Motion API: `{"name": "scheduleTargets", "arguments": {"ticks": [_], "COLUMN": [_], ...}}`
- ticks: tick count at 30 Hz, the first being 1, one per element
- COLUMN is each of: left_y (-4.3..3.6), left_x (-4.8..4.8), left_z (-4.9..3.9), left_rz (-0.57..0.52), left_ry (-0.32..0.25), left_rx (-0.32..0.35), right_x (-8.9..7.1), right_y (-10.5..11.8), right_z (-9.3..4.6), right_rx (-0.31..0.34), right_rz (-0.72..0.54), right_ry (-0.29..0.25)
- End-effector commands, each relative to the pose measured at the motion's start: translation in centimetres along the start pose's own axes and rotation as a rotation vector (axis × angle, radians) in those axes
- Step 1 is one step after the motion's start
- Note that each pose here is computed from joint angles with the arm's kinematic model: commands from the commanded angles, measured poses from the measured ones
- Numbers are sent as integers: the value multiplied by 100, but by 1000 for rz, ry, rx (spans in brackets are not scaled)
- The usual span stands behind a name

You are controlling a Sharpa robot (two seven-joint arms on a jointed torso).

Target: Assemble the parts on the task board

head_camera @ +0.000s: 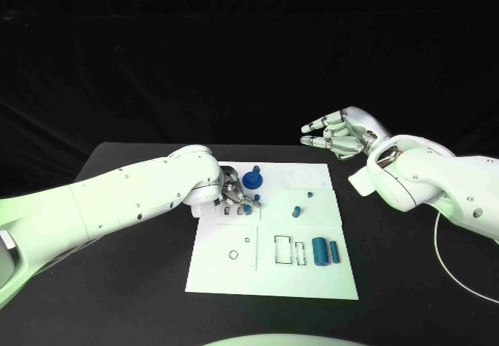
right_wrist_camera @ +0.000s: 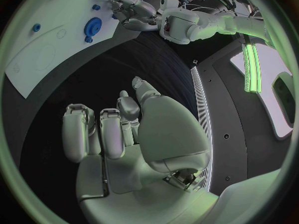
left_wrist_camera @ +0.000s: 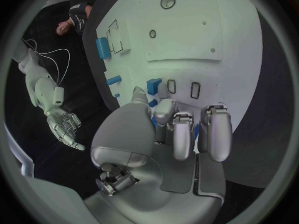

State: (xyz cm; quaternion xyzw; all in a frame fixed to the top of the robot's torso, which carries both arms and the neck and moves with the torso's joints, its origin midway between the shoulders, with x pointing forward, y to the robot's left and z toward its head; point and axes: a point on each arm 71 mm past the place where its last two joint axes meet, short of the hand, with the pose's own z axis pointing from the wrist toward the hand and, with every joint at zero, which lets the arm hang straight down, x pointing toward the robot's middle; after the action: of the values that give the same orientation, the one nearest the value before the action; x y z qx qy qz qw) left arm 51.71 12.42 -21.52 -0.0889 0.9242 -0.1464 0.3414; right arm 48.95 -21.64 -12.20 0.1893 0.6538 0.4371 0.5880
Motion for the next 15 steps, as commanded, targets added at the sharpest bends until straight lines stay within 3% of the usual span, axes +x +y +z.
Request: {"name": "scheduleTargets", "arguments": {"ticks": [1, 15], "left_y": [-13, -22], "left_x": [19, 20], "left_z": [-3, -6], "left_rz": [18, 15], "left_ry": [17, 13], "left_rx": [1, 5], "right_x": [15, 28], "right_y": [2, -5], "right_z": [3, 14], "right_rx": [-2, 3], "right_rz": [-6, -6], "right_ry": [14, 21]}}
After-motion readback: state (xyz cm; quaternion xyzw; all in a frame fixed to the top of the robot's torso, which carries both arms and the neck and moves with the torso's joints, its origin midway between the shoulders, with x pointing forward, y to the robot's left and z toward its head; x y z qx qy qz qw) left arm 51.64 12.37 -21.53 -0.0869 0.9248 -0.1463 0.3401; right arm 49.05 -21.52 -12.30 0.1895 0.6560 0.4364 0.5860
